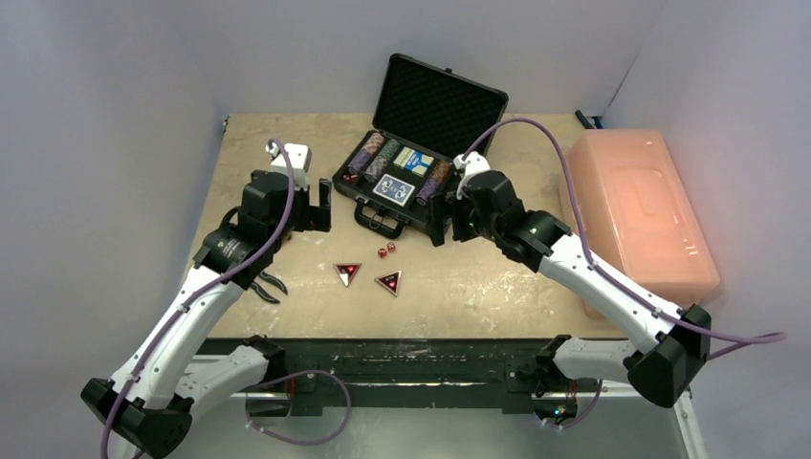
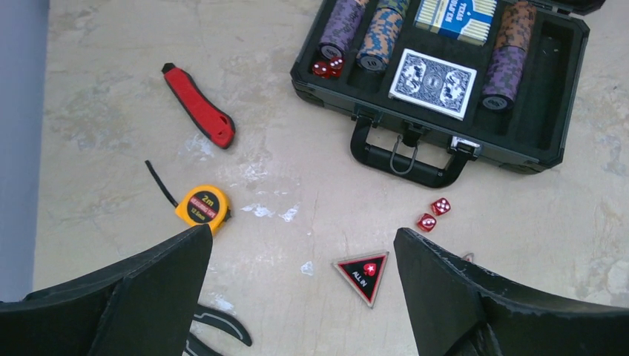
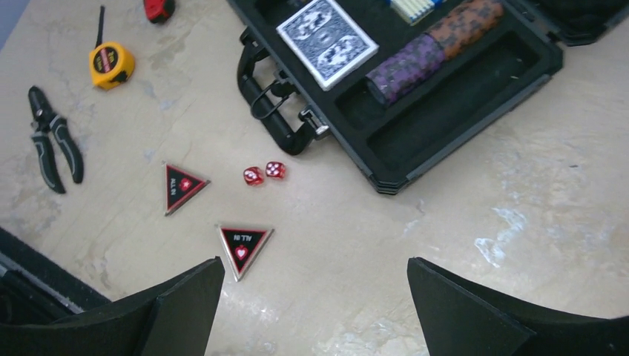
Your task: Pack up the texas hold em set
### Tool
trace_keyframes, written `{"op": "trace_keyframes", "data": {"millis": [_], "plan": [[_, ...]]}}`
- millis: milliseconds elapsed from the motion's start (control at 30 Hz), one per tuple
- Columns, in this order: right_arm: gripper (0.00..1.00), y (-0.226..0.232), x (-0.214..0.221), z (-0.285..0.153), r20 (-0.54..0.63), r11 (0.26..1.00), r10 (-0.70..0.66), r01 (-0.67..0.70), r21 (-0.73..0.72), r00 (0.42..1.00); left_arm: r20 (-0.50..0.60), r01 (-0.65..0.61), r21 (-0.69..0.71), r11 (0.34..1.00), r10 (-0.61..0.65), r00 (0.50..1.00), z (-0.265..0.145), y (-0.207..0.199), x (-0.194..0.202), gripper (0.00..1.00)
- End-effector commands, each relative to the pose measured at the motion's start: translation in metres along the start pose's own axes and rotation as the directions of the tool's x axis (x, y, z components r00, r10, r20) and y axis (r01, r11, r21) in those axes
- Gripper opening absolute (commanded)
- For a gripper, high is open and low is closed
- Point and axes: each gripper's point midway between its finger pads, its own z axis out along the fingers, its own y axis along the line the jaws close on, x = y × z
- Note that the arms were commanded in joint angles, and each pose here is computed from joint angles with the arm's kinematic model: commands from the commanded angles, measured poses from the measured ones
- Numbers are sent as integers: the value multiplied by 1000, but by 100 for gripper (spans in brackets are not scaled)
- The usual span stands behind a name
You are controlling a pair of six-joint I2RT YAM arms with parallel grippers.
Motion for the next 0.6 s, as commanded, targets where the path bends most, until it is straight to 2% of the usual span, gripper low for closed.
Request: {"op": "trace_keyframes", "data": {"millis": [0, 267, 500, 533, 567], "plan": [[99, 29, -11, 9, 14, 988, -62, 64, -143, 998, 90, 18, -77, 997, -11, 996, -9, 17, -17, 93], [99, 41, 12, 45, -92, 983, -89, 73, -167, 992, 137, 38, -162, 986, -16, 990, -22, 36, -23, 91], [99, 35, 35, 91, -211, 991, -131, 125, -42, 969, 147, 40, -178, 983, -13, 989, -25, 40, -24, 90], [81, 42, 39, 97, -224, 1000, -19, 16, -12, 974, 147, 40, -179, 983, -13, 989, -25, 40, -24, 90], [75, 45, 42, 101, -231, 1000, -1, 2, 0, 973, 149, 40, -180, 983, -13, 989, -26, 41, -25, 90]]}}
